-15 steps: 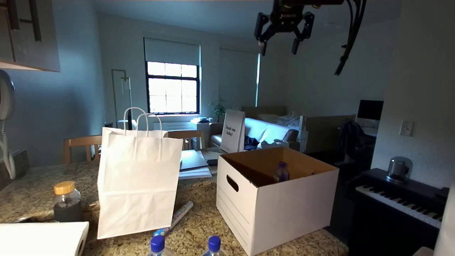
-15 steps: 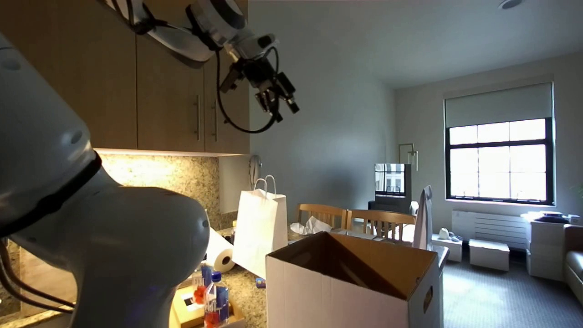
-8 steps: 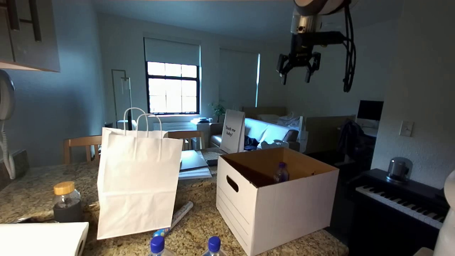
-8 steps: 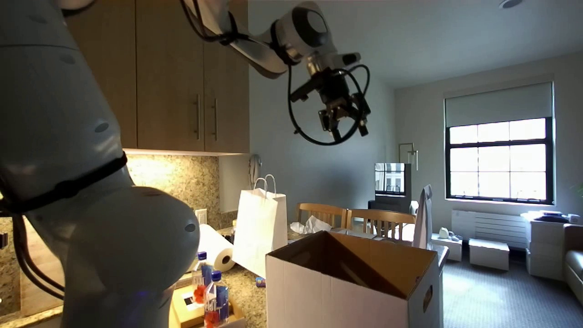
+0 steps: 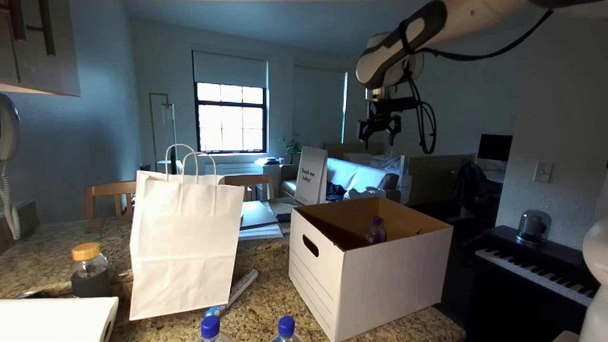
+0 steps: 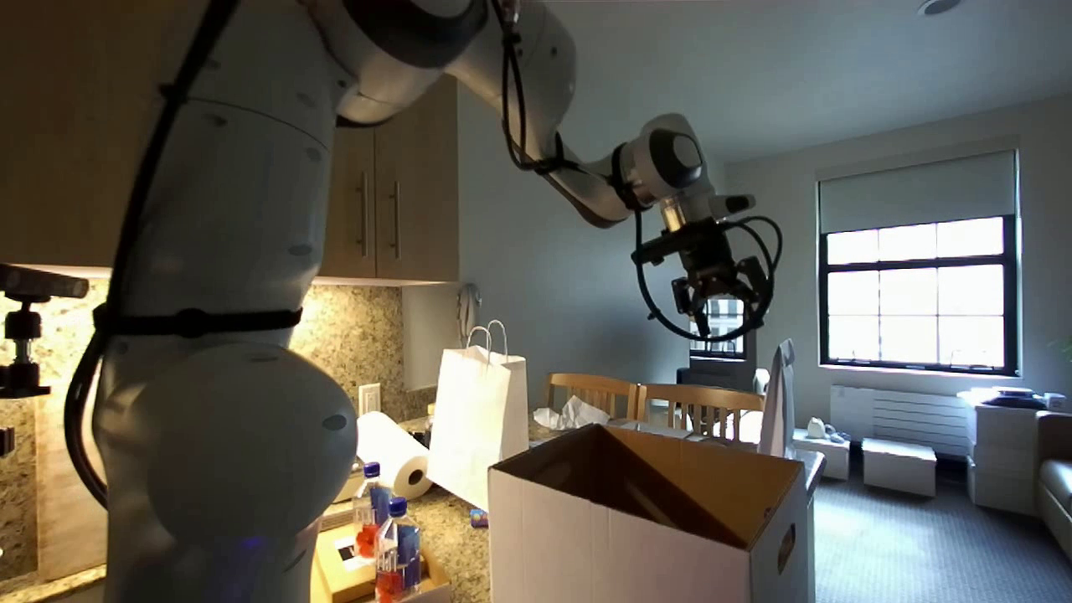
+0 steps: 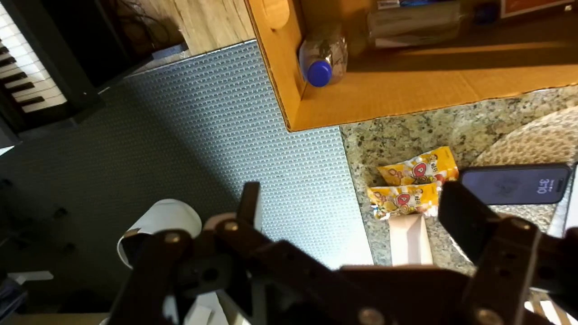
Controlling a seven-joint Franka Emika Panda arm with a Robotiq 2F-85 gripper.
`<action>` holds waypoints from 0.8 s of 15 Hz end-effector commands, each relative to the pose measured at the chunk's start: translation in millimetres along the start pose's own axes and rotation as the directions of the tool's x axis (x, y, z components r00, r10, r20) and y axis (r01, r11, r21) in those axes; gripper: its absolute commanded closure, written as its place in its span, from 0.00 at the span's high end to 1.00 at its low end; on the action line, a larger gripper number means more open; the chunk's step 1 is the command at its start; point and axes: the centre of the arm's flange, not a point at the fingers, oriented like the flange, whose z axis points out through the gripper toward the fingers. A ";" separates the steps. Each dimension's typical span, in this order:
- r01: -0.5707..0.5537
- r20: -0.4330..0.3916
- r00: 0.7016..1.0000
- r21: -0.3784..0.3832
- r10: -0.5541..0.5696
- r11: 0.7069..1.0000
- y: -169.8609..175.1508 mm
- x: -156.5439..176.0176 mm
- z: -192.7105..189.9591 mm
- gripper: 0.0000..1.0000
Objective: Take two bottles out of the white storage box
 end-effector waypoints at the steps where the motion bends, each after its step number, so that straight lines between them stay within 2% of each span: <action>1: 0.055 0.094 0.994 0.022 -0.057 0.998 -9.3 59.1 40.2 1.00; 4: 0.096 0.158 0.982 0.069 -0.106 0.993 -14.3 52.5 70.9 1.00; 12: 0.056 0.109 0.992 0.102 -0.067 0.993 -21.0 12.0 152.9 1.00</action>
